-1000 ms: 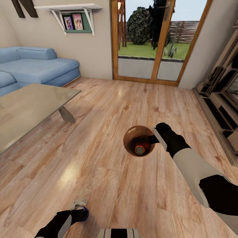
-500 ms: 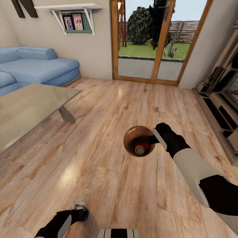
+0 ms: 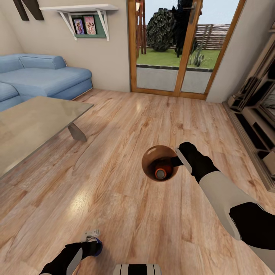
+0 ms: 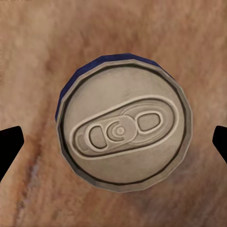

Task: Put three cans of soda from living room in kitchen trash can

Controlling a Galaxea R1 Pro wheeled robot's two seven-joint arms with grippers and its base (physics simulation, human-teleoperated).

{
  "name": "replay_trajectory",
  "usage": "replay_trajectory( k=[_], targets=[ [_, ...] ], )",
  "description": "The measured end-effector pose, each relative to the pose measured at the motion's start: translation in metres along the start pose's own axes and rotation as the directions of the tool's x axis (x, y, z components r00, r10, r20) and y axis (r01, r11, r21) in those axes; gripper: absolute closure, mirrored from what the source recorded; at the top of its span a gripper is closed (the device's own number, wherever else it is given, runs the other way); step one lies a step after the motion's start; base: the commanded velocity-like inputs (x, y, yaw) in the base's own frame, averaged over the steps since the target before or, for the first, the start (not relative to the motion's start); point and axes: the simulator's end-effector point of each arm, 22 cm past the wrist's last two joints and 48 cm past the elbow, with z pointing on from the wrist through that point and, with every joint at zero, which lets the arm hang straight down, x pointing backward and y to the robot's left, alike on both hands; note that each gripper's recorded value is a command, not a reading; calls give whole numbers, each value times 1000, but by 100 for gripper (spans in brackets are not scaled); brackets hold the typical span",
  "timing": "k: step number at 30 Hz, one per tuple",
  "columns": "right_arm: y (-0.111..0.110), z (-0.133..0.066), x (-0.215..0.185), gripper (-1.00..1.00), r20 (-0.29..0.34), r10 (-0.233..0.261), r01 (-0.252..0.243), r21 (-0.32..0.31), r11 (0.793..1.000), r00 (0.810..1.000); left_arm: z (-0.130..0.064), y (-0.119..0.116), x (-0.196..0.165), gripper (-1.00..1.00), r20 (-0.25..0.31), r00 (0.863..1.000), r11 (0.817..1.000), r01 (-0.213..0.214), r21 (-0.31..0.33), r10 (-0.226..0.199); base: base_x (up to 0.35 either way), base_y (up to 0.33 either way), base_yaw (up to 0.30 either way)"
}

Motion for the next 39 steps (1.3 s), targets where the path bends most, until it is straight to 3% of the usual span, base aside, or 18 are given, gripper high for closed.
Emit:
replay_trajectory(
  k=[31,39],
  targets=[
    [0,0,1,100,-2,-2,2,1,1000,1000,0,0,-1,-100,2,1000,1000,4,3,-4,1,0,0],
    [0,0,1,100,-1,-3,3,2,1000,1000,0,-1,0,-100,1,1000,1000,4,3,-4,193,0,0]
  ],
)
